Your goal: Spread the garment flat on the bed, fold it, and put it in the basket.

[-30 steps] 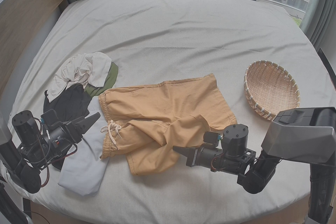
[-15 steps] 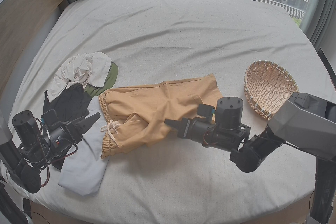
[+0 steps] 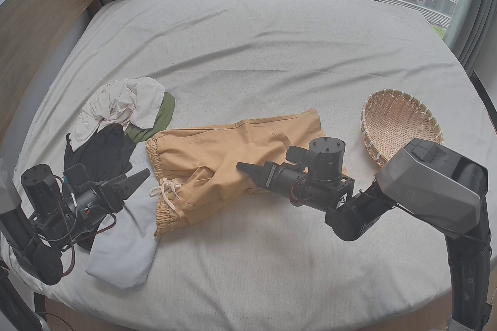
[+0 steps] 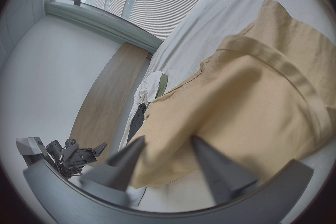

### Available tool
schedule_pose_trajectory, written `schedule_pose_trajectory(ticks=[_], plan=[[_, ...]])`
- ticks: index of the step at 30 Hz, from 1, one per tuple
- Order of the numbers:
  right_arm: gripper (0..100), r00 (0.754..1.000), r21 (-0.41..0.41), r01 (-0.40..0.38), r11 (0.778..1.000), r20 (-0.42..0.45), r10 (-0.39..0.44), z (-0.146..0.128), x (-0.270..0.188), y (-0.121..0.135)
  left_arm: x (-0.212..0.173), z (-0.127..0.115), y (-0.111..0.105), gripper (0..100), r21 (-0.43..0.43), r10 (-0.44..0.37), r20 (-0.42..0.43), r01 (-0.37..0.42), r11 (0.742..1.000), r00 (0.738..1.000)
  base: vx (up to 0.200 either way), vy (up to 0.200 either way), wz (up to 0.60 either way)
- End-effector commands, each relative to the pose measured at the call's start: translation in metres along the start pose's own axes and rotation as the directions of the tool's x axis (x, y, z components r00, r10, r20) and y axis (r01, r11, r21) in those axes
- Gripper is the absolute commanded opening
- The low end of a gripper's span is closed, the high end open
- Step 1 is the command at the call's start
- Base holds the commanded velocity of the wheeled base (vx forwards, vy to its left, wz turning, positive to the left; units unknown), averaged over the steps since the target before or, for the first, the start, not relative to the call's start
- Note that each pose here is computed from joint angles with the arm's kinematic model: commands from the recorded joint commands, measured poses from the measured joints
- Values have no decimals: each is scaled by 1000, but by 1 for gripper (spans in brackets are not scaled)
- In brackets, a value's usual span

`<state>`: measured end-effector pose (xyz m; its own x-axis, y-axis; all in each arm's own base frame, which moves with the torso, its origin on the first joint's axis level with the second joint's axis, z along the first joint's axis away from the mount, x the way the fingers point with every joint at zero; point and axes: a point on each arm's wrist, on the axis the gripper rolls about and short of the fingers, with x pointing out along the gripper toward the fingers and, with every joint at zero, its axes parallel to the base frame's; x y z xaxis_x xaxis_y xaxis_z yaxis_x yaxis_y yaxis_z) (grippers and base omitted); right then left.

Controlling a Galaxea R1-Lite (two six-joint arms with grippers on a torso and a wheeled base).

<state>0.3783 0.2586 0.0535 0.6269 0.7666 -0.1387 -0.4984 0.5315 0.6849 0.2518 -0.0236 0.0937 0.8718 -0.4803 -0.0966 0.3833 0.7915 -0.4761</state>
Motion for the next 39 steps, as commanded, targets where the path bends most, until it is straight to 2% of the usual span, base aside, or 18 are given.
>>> schedule_pose_trajectory(ticks=[1,9,12,19,25,39], plan=[[100,999,9,-23,1000,29,23,14,-6,13,1,-3,2,100,-7,6,-13,-6,1000,1000,0,0,0],[100,994,1,-27,1000,110,27,46,-24,18,1,-3,2,100,-6,7,-11,-7,1000,1000,0,0,0],[100,992,3,-7,1000,126,7,58,-47,25,1,-3,2,100,-6,6,-10,-6,1000,1000,0,0,0],[100,990,56,134,989,44,-136,26,-72,6,0,-2,1,100,-5,5,-8,-5,1000,1000,0,0,0],[100,968,83,252,964,1,-253,-5,-63,-24,0,-2,1,100,-2,5,-8,-5,1000,1000,0,0,0],[100,969,132,243,961,14,-247,-2,-32,-34,0,-2,1,100,-3,5,-7,-5,1000,1000,0,0,0]])
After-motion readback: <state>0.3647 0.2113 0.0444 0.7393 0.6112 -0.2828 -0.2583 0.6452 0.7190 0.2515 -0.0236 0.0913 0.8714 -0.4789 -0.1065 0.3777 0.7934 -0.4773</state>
